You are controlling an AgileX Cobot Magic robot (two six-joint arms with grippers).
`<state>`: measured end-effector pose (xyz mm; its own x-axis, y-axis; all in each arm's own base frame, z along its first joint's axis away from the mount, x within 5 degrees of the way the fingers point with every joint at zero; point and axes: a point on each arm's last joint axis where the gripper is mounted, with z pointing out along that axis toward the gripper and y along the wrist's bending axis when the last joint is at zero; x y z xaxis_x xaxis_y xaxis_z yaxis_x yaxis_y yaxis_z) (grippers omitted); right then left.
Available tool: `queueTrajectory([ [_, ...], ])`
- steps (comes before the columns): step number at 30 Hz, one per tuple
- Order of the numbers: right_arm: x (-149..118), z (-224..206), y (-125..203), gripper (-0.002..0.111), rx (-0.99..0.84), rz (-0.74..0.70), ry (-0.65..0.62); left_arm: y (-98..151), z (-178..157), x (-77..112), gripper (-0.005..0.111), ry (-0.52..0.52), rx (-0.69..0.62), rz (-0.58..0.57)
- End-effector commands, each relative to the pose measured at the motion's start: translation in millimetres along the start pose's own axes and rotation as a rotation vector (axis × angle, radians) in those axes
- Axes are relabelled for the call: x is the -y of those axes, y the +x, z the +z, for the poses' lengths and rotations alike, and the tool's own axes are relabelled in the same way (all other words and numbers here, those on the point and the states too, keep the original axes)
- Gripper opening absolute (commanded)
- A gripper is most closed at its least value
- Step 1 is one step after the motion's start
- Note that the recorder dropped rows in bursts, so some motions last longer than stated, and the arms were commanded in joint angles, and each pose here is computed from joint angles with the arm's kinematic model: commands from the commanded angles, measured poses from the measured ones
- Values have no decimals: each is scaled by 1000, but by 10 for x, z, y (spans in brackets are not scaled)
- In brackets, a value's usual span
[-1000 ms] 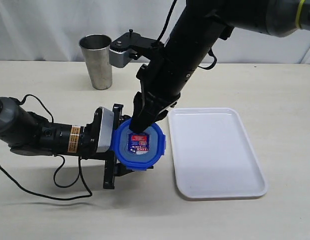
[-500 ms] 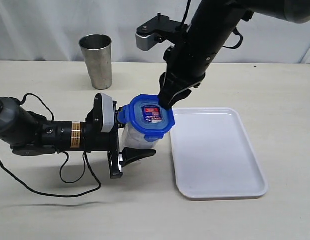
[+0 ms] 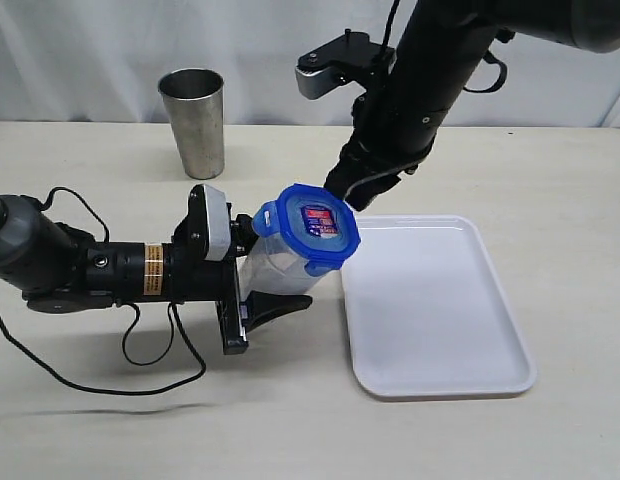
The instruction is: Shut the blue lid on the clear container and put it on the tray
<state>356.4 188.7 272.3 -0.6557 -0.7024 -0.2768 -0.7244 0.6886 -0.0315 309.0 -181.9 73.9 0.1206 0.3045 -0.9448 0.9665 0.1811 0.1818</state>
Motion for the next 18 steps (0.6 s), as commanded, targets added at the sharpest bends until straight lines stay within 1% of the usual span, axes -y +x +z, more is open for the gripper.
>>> queueTrajectory([
  [1,93,0,13,35,0,57,84,-15,1,-4,0,-7,10,-9],
  [4,86,-9,9,35,6,63,77,-17,1,-14,0,-18,11,-29],
  [7,15,-85,-17,35,52,106,9,15,-1,-56,0,-65,-22,-59],
  [10,-97,-254,-77,35,162,152,-96,40,-5,-93,0,-107,-47,-82],
  [12,-191,-392,-133,36,256,190,-192,43,-6,-96,0,-111,-50,-84],
  [14,-277,-490,-164,36,307,216,-280,47,-6,-97,0,-112,-54,-84],
  [15,-340,-505,-176,39,309,211,-307,49,-6,-97,0,-112,-56,-84],
  [16,-373,-497,-174,41,294,206,-303,50,-7,-97,0,-112,-58,-85],
  [18,-464,-433,-166,45,227,202,-221,50,-7,-97,0,-112,-58,-85],
])
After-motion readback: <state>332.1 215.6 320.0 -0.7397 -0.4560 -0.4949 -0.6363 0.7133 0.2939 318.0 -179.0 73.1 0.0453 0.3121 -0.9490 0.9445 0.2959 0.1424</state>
